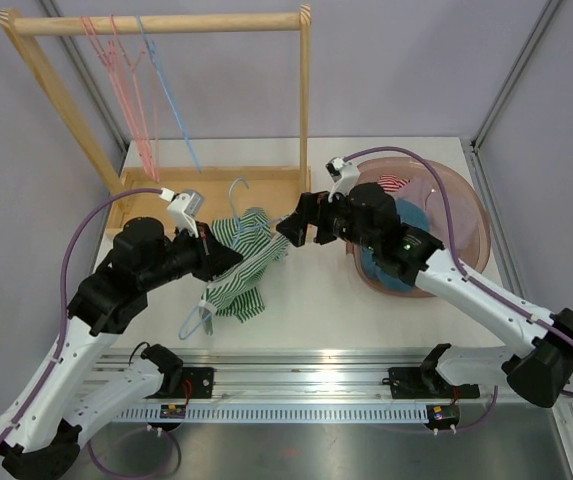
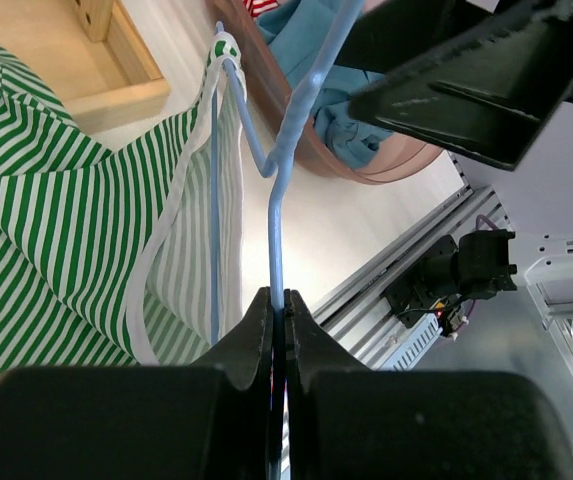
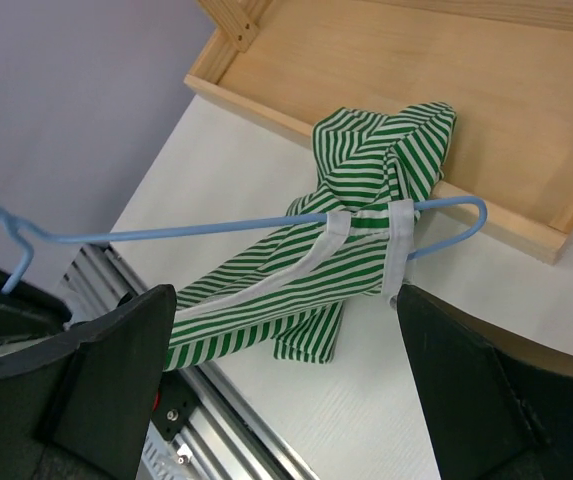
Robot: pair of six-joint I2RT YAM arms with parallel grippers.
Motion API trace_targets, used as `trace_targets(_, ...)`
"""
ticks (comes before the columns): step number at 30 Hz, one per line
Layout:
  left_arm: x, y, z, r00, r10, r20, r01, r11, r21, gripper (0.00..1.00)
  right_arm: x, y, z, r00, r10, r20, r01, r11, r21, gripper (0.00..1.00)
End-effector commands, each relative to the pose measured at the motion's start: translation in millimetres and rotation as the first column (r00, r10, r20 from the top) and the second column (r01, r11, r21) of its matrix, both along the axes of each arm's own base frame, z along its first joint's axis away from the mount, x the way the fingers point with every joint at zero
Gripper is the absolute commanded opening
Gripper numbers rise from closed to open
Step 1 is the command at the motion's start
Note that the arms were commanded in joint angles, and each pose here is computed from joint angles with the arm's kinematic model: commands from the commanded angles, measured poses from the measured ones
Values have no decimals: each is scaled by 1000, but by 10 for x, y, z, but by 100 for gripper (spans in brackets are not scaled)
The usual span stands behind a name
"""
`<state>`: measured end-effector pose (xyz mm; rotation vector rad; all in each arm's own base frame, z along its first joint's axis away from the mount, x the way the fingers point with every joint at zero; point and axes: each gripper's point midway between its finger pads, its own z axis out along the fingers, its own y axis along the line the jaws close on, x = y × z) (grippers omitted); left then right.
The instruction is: Remove the tank top from the hanger
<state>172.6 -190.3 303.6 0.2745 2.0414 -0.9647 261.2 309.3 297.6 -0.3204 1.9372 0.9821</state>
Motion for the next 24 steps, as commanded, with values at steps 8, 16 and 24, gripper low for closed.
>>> trace_targets(8,-45,-59,326,994,-32,107,41,995,-88,0,347,190,-40,988,-139,67,145,985,-88,97)
trace_targets(16,-104,-5,367,991,-33,128,43,996,-78,0,538,159,-323,977,-202,70,211,959,-187,74)
trace_targets(24,-58,91,322,992,14,129,-10,999,-36,0,496,117,-344,978,-196,72,207,958,-199,69)
